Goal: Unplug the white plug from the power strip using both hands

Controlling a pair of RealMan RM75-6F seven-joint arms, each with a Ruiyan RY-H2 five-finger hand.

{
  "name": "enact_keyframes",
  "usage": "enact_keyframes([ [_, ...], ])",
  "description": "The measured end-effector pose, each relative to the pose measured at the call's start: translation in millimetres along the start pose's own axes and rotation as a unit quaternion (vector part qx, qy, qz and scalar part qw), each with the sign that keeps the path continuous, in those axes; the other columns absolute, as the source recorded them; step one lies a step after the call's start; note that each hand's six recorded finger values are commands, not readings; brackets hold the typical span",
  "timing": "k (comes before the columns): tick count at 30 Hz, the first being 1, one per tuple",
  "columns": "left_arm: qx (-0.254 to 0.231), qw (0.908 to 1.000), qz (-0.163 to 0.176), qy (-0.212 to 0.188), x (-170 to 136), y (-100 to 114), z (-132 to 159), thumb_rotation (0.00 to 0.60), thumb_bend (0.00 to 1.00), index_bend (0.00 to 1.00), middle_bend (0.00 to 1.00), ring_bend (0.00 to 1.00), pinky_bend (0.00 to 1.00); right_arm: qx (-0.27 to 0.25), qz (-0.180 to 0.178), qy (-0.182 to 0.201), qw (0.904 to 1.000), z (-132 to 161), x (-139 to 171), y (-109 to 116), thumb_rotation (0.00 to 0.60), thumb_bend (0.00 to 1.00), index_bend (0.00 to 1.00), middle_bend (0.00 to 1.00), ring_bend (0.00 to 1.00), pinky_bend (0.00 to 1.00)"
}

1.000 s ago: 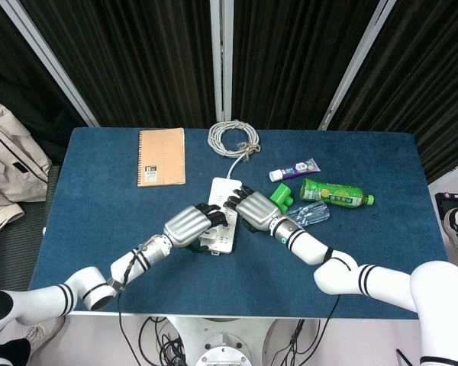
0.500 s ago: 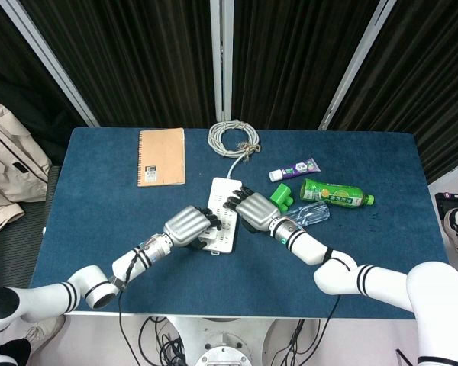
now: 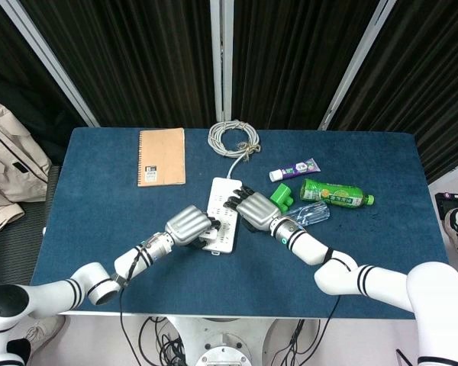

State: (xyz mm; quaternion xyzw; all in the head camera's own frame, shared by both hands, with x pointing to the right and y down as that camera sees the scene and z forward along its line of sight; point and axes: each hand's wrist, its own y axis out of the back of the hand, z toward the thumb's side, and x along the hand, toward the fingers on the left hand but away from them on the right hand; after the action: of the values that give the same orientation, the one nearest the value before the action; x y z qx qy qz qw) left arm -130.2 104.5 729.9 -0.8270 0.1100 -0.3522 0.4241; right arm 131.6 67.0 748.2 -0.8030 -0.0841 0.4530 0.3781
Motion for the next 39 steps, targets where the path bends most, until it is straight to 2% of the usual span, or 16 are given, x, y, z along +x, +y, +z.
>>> enact_keyframes([
  [5,0.001,0.9999,0.006,-0.011,0.9,-0.9,2.5,0.6,0.48,0.63,0.71,0.65,0.79,0.001,0.002,-0.001,1.0,-0.6,-1.1,-0.7,0.6,0.55,0.17,0.14,0.0,0.0],
  [16,-0.033,0.9985,0.039,-0.022,-1.0,7.3,1.7,0.6,0.51,0.7,0.78,0.7,0.82,0.001,0.009,-0.005,0.9999,-0.6,-4.8,-4.3,0.6,0.55,0.17,0.15,0.0,0.0],
  [39,-0.039,0.9965,0.068,-0.027,-6.4,6.1,-4.0,0.6,0.51,0.71,0.79,0.7,0.83,0.035,0.019,0.007,0.9992,9.3,-2.9,-11.2,0.6,0.55,0.17,0.15,0.0,0.0],
])
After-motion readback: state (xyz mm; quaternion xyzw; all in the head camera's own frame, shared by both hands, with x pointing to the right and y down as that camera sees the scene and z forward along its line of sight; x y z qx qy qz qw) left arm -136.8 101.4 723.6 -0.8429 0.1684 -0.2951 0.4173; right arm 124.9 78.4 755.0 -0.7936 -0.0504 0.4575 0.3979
